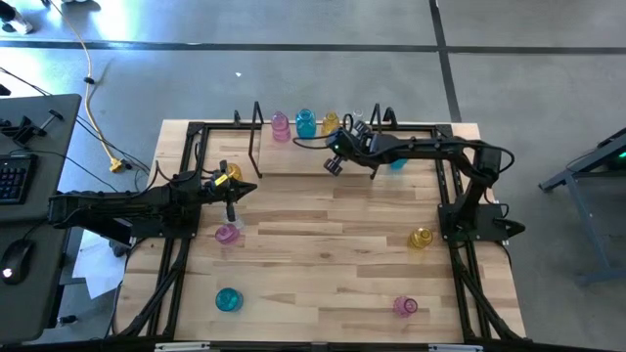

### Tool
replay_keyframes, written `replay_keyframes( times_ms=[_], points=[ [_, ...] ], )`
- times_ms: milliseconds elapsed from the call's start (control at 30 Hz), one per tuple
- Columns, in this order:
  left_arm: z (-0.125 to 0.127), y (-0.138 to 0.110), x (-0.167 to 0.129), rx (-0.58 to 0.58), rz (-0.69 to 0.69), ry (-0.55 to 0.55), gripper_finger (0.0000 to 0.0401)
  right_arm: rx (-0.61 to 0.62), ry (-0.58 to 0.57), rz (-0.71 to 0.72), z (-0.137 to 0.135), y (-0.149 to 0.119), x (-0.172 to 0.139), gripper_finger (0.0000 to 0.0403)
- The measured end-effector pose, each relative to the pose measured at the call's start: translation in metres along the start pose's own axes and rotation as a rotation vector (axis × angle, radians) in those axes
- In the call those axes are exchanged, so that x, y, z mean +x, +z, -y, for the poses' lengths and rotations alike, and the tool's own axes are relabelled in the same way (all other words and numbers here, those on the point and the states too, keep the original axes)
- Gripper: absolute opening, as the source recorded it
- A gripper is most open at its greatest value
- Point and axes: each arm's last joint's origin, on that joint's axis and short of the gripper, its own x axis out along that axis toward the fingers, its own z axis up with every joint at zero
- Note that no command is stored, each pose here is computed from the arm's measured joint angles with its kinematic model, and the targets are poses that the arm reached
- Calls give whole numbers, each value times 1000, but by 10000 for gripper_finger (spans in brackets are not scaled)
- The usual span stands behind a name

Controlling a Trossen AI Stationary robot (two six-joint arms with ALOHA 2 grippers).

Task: Sort vases onto shelf
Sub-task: Put the right transparent vase on the shelf aligned with the transparent vase

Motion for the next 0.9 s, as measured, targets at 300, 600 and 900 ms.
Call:
replay_keyframes(
  times_ms=[300,600,900],
  points=[
    [0,0,0,0,0,0,1,-6,-8,-28,3,-3,2,0],
    [0,0,0,0,0,0,1,-20,-23,-67,4,-7,1,0],
    [0,0,0,0,0,0,1,-25,-43,-74,5,-7,0,0]
  ],
)
